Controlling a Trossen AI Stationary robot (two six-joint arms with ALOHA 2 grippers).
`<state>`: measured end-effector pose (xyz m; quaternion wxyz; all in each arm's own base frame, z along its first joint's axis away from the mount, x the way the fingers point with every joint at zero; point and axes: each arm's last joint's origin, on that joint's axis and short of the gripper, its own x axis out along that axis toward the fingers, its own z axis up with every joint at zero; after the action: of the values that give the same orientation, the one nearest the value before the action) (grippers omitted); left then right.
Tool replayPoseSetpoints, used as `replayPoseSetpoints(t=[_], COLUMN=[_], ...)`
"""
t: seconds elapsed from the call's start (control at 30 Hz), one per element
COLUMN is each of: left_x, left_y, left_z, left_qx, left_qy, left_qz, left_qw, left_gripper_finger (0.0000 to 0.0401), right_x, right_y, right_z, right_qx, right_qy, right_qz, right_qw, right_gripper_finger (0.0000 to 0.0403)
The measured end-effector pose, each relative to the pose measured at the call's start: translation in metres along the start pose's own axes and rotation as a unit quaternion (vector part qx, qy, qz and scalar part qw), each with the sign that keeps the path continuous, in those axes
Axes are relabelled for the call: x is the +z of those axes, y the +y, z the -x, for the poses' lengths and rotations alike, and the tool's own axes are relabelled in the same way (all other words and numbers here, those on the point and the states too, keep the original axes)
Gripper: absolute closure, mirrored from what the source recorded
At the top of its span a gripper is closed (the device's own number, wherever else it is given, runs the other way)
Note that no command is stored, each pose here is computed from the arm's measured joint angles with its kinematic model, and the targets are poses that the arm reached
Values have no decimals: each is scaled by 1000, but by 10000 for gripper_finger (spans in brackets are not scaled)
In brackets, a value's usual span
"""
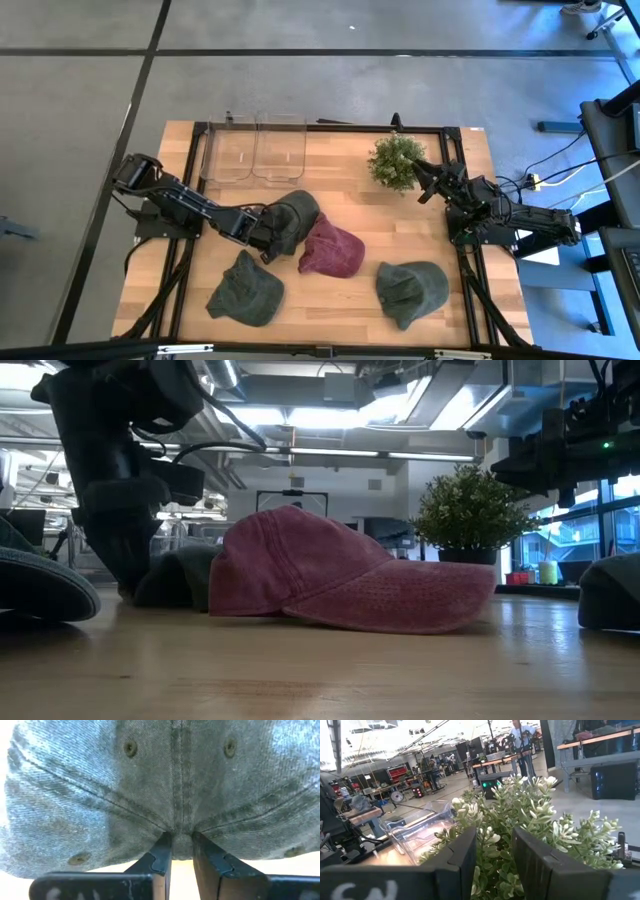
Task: Pick & Place hat
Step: Put the top black cap into the right transparent bin
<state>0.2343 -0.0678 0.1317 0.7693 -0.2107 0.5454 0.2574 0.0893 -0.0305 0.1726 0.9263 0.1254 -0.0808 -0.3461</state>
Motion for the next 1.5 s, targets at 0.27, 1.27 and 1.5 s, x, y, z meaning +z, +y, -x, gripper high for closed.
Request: replayPoseSetpoints(t=[0.27,1.27,1.5], left_x=[16,167,201], left_y=[-6,37,79], left_z=[36,234,231], left_qx=[-48,343,399], left_qy=[-40,-138,-44], left_qz=[2,-685,-754], left_qw=[998,627,521], left_gripper_finger=[354,354,354], right_x=[0,0,0], right_y=[0,0,0], right_z=[0,0,0], right_qx=[0,0,0], right_qy=[0,0,0], right_qz=[0,-1,-3], right_qw=[1000,1000,1000], right_gripper_finger=[276,276,276])
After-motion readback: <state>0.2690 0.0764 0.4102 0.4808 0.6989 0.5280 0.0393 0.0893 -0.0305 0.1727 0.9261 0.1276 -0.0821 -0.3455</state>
